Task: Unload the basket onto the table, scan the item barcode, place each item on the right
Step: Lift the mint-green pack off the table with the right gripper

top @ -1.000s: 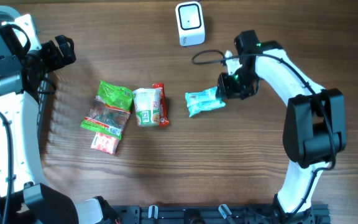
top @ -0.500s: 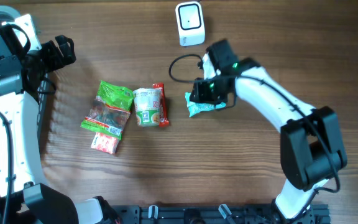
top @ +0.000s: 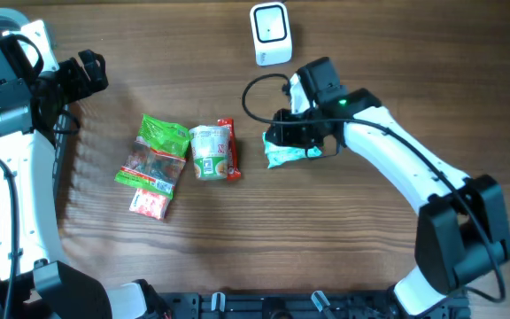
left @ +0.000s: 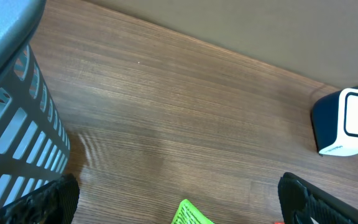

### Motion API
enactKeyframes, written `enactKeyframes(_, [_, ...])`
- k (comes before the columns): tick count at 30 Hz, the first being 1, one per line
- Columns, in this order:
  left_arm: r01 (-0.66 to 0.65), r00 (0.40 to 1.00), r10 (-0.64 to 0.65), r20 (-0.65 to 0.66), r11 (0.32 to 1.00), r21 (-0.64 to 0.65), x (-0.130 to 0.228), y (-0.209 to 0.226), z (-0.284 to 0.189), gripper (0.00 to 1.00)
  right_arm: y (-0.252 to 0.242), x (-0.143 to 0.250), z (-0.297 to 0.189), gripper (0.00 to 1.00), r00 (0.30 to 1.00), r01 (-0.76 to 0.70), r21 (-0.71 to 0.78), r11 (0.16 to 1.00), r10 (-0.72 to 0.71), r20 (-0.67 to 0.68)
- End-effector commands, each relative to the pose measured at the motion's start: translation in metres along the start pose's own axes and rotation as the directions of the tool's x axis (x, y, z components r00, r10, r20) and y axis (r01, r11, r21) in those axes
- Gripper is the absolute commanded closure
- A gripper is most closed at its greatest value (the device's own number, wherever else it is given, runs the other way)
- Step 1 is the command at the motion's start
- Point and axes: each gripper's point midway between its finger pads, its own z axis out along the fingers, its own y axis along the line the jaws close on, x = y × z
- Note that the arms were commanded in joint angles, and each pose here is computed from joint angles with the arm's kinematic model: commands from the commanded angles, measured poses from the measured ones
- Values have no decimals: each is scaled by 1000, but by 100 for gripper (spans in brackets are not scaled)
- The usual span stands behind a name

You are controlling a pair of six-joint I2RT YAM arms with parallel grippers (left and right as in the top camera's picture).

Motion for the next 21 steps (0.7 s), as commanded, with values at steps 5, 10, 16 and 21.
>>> enactKeyframes(5, [-6,1000,6,14,1000,9,-6,-1,-2,0,-78,-4,-14,29,994,-109,244,964,100,51])
enactKeyframes(10, [-6,1000,6,14,1000,9,-6,-1,-2,0,-95,17,9,28,988,-154,221,963,152,26])
enactKeyframes(16, [-6,1000,6,14,1000,9,-6,-1,-2,0,-92,23,44,31,966,-253,78,964,248,72])
enactKeyframes(21, [-6,1000,6,14,1000,9,-6,-1,-2,0,-96,25,50,61,958,-274,65,960,267,100])
